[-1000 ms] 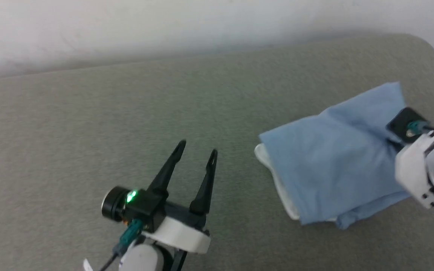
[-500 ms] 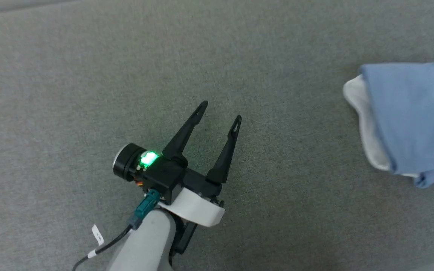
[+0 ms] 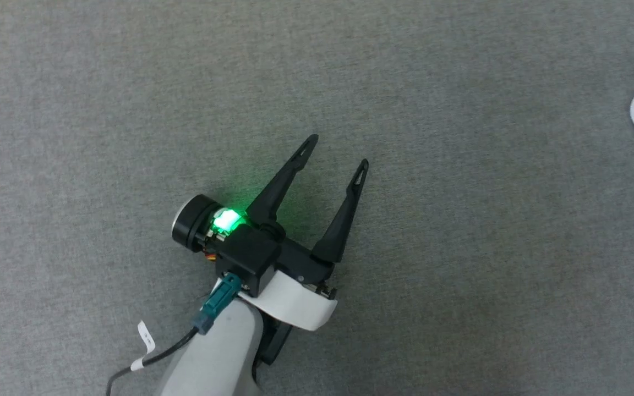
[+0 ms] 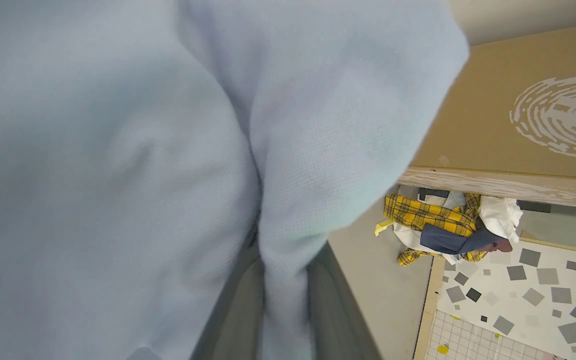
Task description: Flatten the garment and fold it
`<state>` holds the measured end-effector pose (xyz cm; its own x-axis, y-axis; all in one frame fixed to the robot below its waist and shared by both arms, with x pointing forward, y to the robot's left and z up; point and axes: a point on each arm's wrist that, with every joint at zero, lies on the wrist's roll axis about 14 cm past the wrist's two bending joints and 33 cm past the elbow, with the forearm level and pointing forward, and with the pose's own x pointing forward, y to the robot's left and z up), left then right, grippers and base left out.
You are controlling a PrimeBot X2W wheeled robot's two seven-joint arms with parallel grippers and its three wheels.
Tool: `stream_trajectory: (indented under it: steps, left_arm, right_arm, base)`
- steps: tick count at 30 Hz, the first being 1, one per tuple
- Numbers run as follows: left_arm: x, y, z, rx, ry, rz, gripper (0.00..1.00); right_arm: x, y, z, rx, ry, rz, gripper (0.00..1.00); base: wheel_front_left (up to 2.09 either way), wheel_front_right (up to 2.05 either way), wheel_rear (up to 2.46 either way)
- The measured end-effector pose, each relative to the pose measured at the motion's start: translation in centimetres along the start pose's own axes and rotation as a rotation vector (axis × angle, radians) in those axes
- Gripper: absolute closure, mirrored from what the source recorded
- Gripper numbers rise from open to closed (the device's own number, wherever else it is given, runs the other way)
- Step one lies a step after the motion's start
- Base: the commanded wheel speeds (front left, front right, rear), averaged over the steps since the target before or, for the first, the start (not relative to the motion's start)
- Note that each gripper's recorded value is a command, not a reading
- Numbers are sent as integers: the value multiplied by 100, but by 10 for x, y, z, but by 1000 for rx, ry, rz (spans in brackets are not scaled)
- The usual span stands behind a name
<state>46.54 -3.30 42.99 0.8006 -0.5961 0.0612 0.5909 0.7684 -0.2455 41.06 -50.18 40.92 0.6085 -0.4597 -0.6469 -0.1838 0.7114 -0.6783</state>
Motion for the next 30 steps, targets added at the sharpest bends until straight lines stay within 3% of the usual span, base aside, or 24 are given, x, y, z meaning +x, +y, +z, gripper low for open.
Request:
stream_trajectory:
  steps: [1, 2, 3, 4, 13, 21, 26, 30]
  left_arm:
    - [0, 1, -1, -1, 1, 4, 0]
    - [-1, 2, 0, -1, 1, 7, 0]
    - [0, 3, 0, -1, -1, 10, 0]
    - [0, 4, 1, 2, -4, 12, 0]
    - [-13, 11, 23, -15, -30, 79, 0]
    - [-38, 17, 63, 18, -96, 166, 0]
    - [-65, 27, 84, 50, -128, 259, 0]
    - [-89, 33, 101, 77, -154, 328, 0]
  right_arm:
    - [3, 2, 1, 6, -4, 1, 100]
    - [5, 4, 1, 10, -4, 2, 76]
    - [6, 5, 1, 7, -7, 1, 15]
    - [7, 4, 2, 10, -8, -4, 0]
    - [-9, -15, 37, 59, -148, -52, 0]
    - [-58, -24, 111, 193, -474, -67, 0]
    - [-112, -30, 167, 325, -752, -71, 0]
    - [-157, -33, 188, 435, -920, -74, 0]
  base:
    - [0, 0, 0]
    - [0, 0, 0]
    - [0, 0, 0]
    - [0, 0, 0]
    - [0, 0, 0]
    - [0, 0, 0]
    - [0, 0, 0]
    - [0, 0, 0]
